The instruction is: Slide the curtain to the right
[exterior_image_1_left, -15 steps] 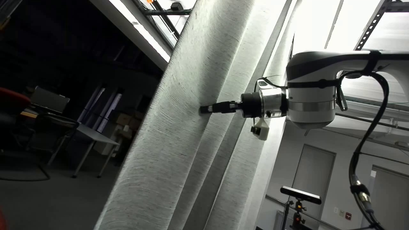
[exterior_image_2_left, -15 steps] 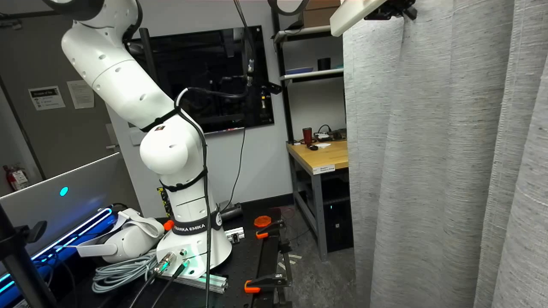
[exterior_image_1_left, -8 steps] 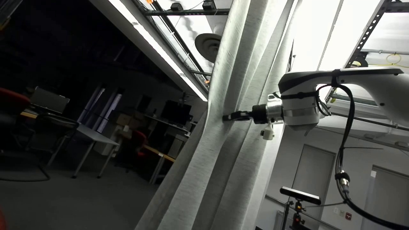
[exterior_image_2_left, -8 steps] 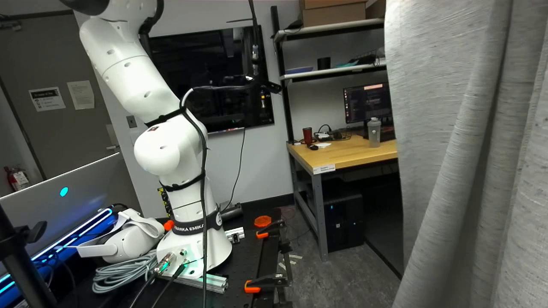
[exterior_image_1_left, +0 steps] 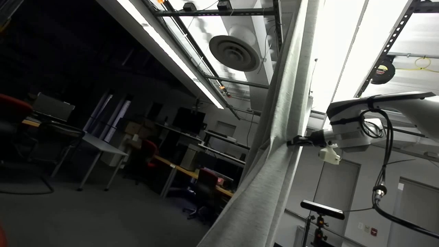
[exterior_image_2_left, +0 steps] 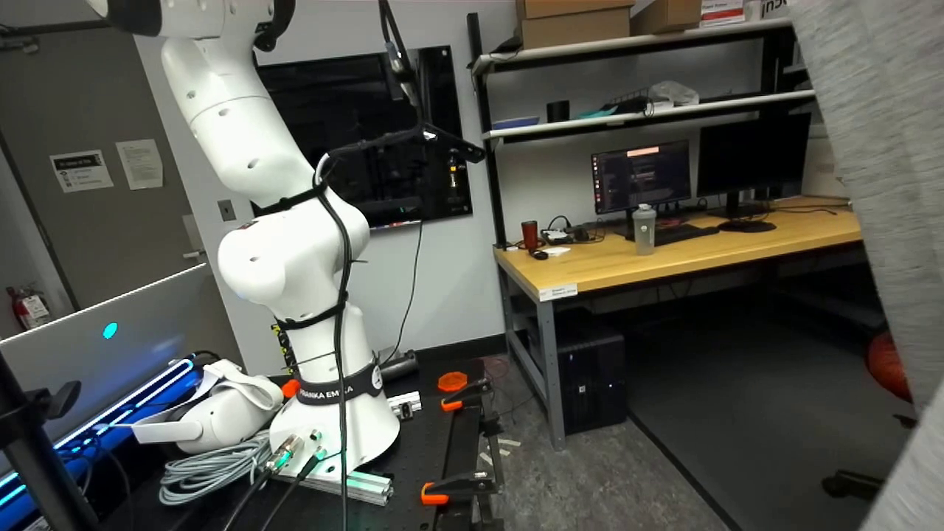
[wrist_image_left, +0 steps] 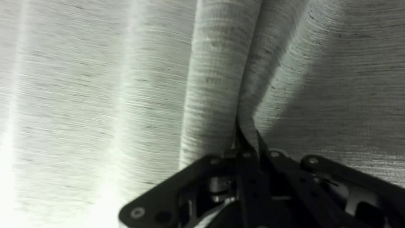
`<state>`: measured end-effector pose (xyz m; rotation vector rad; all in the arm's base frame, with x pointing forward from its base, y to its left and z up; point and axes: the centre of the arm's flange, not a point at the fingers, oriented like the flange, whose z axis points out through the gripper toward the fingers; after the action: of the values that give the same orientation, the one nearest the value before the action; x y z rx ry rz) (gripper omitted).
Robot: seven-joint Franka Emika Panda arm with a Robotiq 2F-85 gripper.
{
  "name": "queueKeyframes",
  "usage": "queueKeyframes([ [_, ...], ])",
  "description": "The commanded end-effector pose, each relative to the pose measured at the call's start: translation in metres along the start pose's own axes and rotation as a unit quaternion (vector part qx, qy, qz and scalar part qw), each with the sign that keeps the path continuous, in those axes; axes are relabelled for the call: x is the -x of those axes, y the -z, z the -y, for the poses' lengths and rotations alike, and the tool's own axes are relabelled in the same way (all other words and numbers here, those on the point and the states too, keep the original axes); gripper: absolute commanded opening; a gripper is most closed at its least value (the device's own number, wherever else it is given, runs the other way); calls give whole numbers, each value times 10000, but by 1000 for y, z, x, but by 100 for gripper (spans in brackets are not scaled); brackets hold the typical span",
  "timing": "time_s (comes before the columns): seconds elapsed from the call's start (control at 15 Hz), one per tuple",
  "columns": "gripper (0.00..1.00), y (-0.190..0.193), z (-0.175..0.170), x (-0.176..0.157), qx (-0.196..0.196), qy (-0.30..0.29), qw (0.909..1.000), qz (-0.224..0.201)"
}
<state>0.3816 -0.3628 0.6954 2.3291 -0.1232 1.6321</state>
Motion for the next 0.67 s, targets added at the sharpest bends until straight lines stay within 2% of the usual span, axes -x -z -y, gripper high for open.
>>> queueKeyframes([
  [0.0,0,3,-99,6,650,-414,9968,226],
  [0.07,0,2,-123,11,677,-481,9962,260],
  [0.2,0,-2,-125,16,594,-367,9970,334],
  [0.4,0,-17,-90,13,40,11,9990,450],
  [0.6,0,-37,-52,10,-641,221,9962,552],
])
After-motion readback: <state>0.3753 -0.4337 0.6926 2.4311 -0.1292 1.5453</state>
